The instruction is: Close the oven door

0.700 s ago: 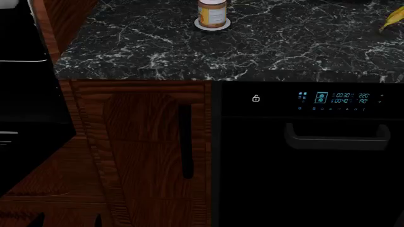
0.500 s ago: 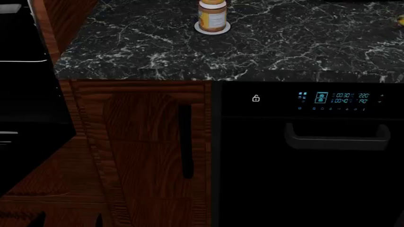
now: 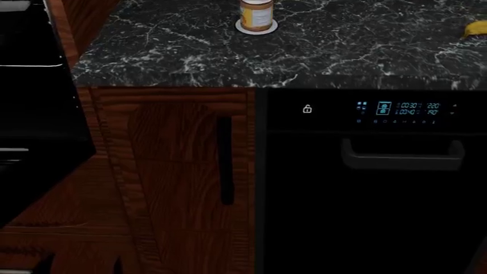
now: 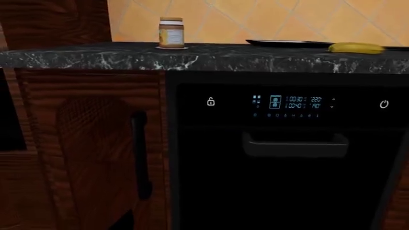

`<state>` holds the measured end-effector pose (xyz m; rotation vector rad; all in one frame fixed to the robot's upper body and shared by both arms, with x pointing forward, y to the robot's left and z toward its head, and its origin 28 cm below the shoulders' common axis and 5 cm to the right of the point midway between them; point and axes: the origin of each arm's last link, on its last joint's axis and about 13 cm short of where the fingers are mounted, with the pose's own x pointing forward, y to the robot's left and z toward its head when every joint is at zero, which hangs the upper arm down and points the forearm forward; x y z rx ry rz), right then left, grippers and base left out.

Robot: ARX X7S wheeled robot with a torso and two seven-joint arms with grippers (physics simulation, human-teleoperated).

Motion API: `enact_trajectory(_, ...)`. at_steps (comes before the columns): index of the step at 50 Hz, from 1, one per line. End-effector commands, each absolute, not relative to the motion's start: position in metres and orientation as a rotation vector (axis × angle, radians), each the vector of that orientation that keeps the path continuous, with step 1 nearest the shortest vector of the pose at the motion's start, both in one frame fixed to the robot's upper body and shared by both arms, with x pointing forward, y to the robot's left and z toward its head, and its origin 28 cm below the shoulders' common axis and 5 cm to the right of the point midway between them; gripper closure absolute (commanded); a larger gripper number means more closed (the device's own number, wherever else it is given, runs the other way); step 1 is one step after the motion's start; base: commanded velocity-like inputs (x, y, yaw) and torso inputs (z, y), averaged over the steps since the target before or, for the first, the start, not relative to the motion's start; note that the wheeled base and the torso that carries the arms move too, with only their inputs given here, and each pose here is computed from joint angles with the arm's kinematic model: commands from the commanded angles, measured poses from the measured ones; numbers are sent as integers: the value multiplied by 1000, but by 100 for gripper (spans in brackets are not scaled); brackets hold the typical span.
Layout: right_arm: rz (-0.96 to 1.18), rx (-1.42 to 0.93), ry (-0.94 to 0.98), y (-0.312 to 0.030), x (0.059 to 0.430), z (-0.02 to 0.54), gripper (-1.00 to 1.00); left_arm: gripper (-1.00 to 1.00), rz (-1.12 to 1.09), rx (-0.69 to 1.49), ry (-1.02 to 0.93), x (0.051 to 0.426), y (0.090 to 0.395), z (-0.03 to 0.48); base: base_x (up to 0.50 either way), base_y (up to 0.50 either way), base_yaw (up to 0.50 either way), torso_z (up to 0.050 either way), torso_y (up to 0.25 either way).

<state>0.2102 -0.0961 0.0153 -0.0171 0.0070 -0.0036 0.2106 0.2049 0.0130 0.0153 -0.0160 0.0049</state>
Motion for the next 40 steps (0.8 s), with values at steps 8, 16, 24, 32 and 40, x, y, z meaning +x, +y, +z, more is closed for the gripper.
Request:
enact_trajectory(8,-12,-26,8,-97,210,16,-100,-100,10,11,-18,212,207,14,-333,0,0,0,0)
enact_trajectory(16,-20,-32,20,-98,211,12,-100,-100,17,29,-25,211,207,11,-332,0,0,0,0)
enact_trajectory(24,-22,-43,24,-98,211,10,-100,-100,15,32,-24,211,206,10,-333,0,0,0,0)
enact_trajectory(32,-16,-42,19,-98,210,11,-100,-100,11,35,-23,211,206,12,-95,0,0,0,0)
enact_trajectory(40,-19,-46,23,-98,210,13,-100,-100,15,46,-30,211,206,12,0,0,0,0,0)
